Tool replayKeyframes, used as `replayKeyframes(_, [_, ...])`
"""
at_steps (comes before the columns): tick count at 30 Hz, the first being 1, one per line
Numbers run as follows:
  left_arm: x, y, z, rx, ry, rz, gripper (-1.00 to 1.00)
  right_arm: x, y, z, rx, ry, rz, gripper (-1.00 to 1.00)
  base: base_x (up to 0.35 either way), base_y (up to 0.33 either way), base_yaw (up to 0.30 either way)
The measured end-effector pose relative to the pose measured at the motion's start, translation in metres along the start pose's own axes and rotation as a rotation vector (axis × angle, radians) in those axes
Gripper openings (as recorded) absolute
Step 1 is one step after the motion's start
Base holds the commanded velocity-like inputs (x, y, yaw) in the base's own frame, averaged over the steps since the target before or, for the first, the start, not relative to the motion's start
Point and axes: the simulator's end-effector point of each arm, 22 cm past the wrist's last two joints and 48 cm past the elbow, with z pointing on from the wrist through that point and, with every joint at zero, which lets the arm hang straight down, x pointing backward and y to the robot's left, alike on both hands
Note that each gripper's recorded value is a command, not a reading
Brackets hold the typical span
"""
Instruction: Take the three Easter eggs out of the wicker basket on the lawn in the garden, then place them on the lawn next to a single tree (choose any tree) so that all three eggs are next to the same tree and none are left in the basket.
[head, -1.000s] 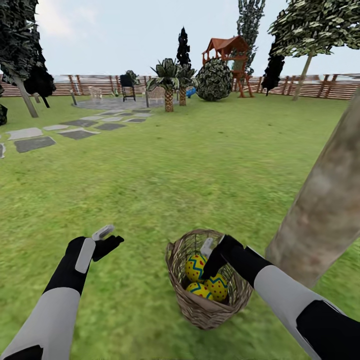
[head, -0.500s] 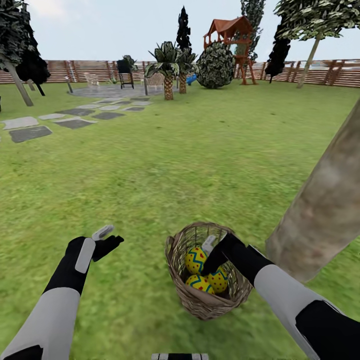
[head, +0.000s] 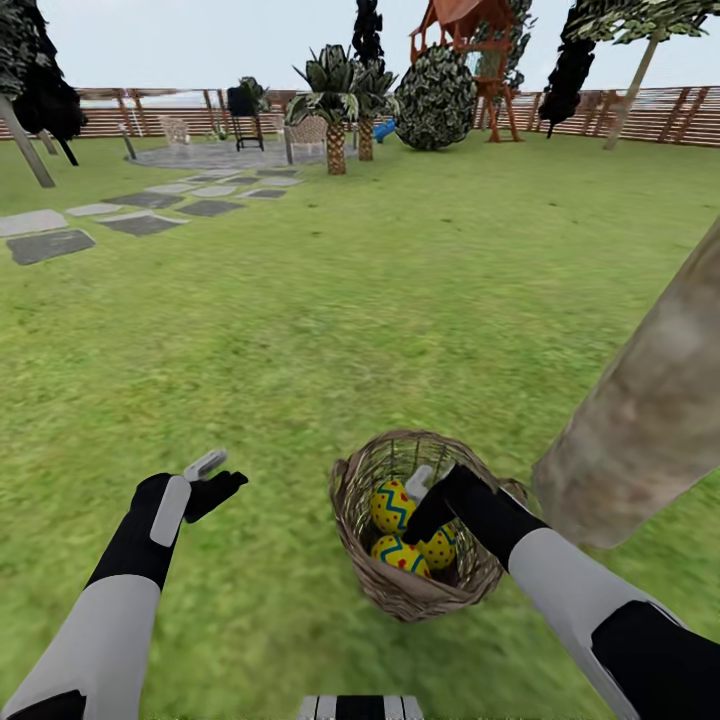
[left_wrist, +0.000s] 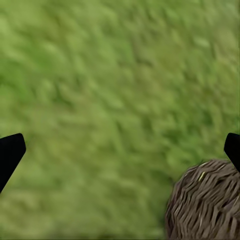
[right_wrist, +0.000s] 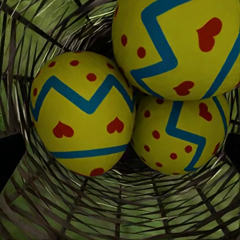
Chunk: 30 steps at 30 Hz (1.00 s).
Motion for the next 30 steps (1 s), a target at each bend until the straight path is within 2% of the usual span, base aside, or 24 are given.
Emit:
replayKeyframes(2, [0.003,0.002,0.004,-0.005,0.007,0.0,1.0,-0.001,-0.003,0.002,-0.008,-0.013,0.031,1.0,0.0,0.0,0.0])
replayKeyframes(7, [0.01,0.008,0.013,-0.016,0.023,-0.001,1.0,0.002,-0.004,0.011,-0.024,-0.013,0.06,1.0,0.0,0.0,0.0])
replayKeyframes(15, [0.023,0.017,0.028,-0.035,0.05,-0.003,1.0,0.004,-0.007,0.023,-0.035,0.001,0.07,1.0,0.0,0.0,0.0])
replayKeyframes(30, [0.046,0.036,0.055,-0.071,0.1,-0.005,1.0,0.015,0.002,0.052,-0.081,0.02,0.073,1.0,0.0,0.0,0.0])
